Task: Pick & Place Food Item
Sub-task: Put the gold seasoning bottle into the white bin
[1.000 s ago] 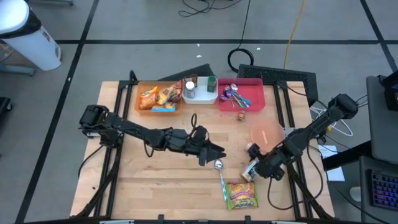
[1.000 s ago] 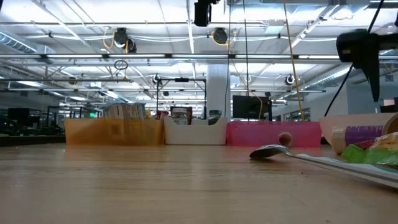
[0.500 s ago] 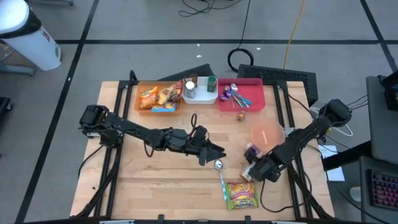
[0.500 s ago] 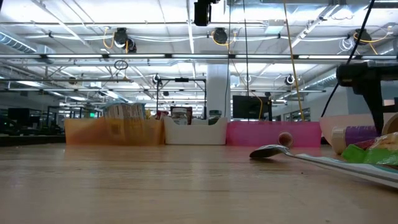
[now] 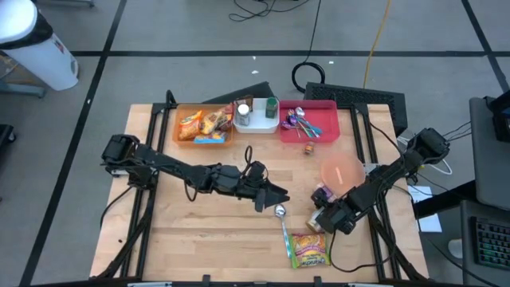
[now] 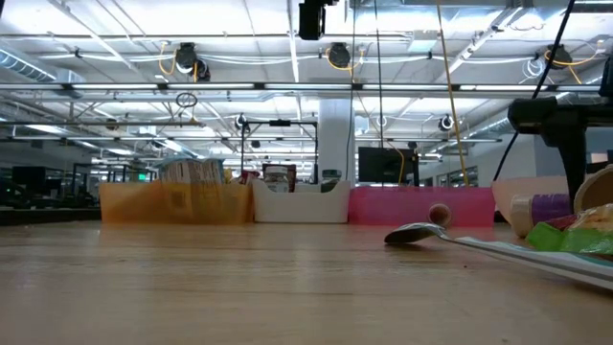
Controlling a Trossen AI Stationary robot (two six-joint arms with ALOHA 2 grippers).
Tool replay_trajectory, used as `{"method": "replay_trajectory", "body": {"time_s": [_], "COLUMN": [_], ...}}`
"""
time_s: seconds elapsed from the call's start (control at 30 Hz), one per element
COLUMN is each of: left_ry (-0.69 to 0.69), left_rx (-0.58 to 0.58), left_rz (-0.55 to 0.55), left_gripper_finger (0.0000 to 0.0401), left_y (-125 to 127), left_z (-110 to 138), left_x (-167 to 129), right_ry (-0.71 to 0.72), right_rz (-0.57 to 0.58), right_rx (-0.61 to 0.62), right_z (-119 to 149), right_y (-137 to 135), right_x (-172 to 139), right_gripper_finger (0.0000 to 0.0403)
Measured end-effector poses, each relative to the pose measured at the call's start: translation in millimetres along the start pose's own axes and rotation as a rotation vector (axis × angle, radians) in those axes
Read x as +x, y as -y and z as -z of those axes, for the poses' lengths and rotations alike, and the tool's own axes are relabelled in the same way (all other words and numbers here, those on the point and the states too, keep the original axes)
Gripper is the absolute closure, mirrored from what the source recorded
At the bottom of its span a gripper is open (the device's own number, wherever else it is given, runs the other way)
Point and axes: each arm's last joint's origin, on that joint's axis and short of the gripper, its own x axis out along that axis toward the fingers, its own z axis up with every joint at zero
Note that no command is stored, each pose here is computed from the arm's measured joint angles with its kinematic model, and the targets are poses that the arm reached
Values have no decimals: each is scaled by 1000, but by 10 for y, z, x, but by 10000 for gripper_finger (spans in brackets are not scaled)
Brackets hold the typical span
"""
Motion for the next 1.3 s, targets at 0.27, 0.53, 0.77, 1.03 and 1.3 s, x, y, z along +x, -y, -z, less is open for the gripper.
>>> {"method": "replay_trajectory", "body": {"time_s": [0.27, 0.53, 0.77, 1.03, 1.3], "left_ry": [12, 49, 116, 45, -22], "left_rx": [-12, -22, -7, 195, 379], "left_rz": [51, 148, 227, 42, -303], "left_gripper_finger": [155, 155, 156, 156, 155], "left_y": [53, 124, 282, 686, 1002], "left_z": [-4, -126, -274, -707, -1047], "left_x": [-3, -30, -91, -25, -210], "right_ry": [71, 345, 670, 913, 947], "right_rz": [7, 58, 44, -176, -254], "right_rx": [105, 263, 476, 634, 675], "right_z": [-28, -130, -90, 5, 33], "right_y": [23, 274, 528, 714, 760], "right_x": [-79, -545, -1020, -1313, -1357], "right_gripper_finger": [131, 131, 130, 131, 131]}}
